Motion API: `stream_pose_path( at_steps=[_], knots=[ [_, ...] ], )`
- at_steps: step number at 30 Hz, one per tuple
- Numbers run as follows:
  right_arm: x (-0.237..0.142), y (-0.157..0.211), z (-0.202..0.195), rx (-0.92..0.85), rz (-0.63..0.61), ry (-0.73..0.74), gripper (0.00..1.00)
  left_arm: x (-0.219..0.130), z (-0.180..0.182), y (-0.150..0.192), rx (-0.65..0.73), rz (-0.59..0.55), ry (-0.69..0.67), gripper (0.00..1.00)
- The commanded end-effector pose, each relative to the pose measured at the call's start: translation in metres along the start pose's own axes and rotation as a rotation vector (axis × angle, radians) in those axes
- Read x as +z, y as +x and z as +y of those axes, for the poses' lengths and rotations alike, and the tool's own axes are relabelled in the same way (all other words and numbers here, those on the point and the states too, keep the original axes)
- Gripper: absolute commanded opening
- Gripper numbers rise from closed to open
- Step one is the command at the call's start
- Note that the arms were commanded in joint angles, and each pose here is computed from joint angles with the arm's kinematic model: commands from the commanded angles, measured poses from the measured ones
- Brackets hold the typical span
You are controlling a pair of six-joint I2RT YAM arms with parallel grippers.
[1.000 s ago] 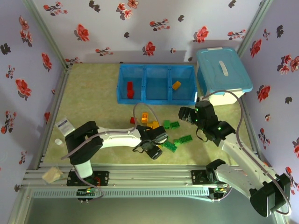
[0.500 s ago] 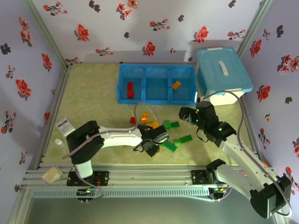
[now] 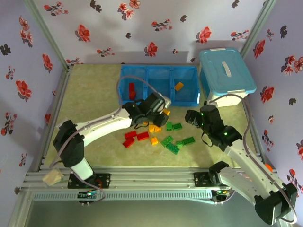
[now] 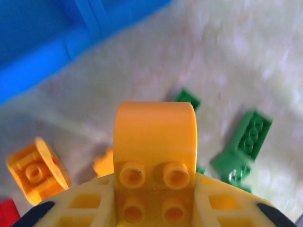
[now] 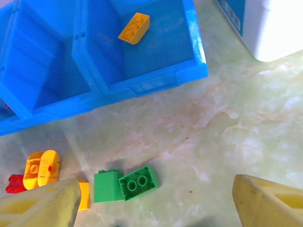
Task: Sort the legos into containers by color
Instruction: Place the lego in the container.
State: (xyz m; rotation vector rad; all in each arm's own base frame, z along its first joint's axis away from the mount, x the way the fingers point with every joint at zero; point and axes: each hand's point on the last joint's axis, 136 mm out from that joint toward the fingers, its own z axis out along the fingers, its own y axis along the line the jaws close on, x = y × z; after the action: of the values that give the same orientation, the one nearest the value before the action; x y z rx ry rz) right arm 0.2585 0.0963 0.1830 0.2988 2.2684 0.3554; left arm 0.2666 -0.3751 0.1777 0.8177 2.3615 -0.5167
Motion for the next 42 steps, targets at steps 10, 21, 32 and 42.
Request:
stream_pose_path(
  at_steps=[10, 21, 32, 42],
  knots=[
    [-0.022, 0.005, -0.038, 0.024, -0.026, 0.116, 0.87, 0.063, 0.026, -0.103, -0.116, -0.036, 0.02, 0.25],
    [-0.021, 0.009, -0.031, 0.041, -0.01, 0.067, 0.87, 0.11, 0.021, -0.147, -0.183, -0.065, 0.103, 0.3],
    [-0.02, 0.009, -0.022, 0.061, -0.008, 0.02, 0.87, 0.12, 0.034, -0.156, -0.235, -0.101, 0.103, 0.47],
    [-0.011, 0.014, -0.016, 0.062, 0.032, 0.0, 0.87, 0.052, 0.023, -0.182, -0.15, -0.17, 0.132, 0.73]
  ],
)
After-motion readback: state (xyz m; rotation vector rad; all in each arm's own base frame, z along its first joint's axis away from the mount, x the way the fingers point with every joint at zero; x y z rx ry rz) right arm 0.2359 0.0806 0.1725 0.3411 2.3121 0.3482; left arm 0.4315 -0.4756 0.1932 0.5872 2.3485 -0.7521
